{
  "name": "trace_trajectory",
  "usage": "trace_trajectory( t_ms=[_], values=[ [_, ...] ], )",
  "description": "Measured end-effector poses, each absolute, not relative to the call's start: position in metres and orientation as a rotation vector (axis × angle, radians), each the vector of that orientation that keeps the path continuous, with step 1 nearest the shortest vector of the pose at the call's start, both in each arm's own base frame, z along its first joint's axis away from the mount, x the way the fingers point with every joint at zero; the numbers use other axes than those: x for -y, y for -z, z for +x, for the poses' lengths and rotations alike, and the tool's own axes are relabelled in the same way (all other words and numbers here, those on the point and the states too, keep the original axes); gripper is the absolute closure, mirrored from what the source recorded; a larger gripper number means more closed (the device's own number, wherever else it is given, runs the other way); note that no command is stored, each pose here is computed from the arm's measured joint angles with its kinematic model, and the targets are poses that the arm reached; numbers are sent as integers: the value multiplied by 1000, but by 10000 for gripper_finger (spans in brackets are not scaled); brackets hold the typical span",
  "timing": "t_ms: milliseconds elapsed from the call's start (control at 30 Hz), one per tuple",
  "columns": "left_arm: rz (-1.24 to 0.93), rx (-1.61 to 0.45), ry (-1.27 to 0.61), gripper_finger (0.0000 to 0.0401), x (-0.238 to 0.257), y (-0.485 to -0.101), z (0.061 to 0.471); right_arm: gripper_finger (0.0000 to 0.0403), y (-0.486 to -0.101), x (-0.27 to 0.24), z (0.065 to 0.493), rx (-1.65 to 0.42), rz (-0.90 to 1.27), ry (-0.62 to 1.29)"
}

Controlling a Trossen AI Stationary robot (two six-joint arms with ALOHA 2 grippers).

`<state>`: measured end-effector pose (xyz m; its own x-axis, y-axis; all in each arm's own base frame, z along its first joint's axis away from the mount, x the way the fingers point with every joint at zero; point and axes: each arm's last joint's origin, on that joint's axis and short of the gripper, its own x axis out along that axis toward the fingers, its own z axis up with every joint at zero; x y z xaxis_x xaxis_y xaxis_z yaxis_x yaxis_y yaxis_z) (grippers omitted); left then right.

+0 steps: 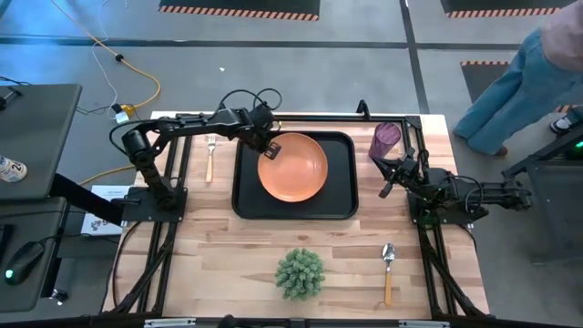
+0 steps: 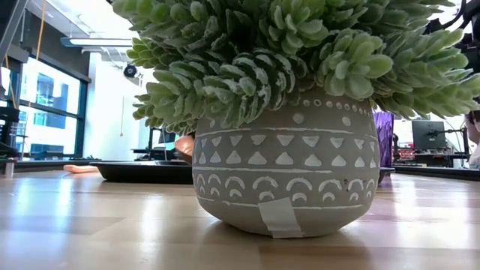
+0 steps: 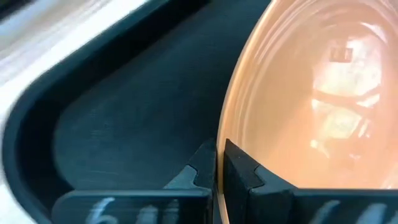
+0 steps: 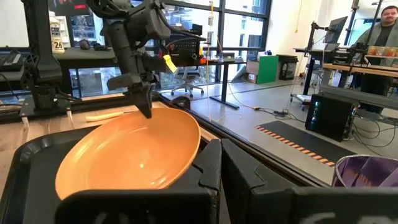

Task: Pick and place plate/cup/fork/spoon on tray
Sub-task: Put the orange plate on the black tray

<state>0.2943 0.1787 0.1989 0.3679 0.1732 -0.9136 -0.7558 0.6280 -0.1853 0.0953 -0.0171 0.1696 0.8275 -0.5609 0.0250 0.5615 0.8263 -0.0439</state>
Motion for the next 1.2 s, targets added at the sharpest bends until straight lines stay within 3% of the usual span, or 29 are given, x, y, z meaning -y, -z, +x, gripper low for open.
trace_trajectory(
  t_ms=[900,1200],
  values=[
    [-659,-1059,-598,400,-178,-179,306,402,-170,17,95,11,-50,596],
    [-657,-1057,-600,373,-178,-180,306,402,-170,17,95,11,-50,596]
  ],
)
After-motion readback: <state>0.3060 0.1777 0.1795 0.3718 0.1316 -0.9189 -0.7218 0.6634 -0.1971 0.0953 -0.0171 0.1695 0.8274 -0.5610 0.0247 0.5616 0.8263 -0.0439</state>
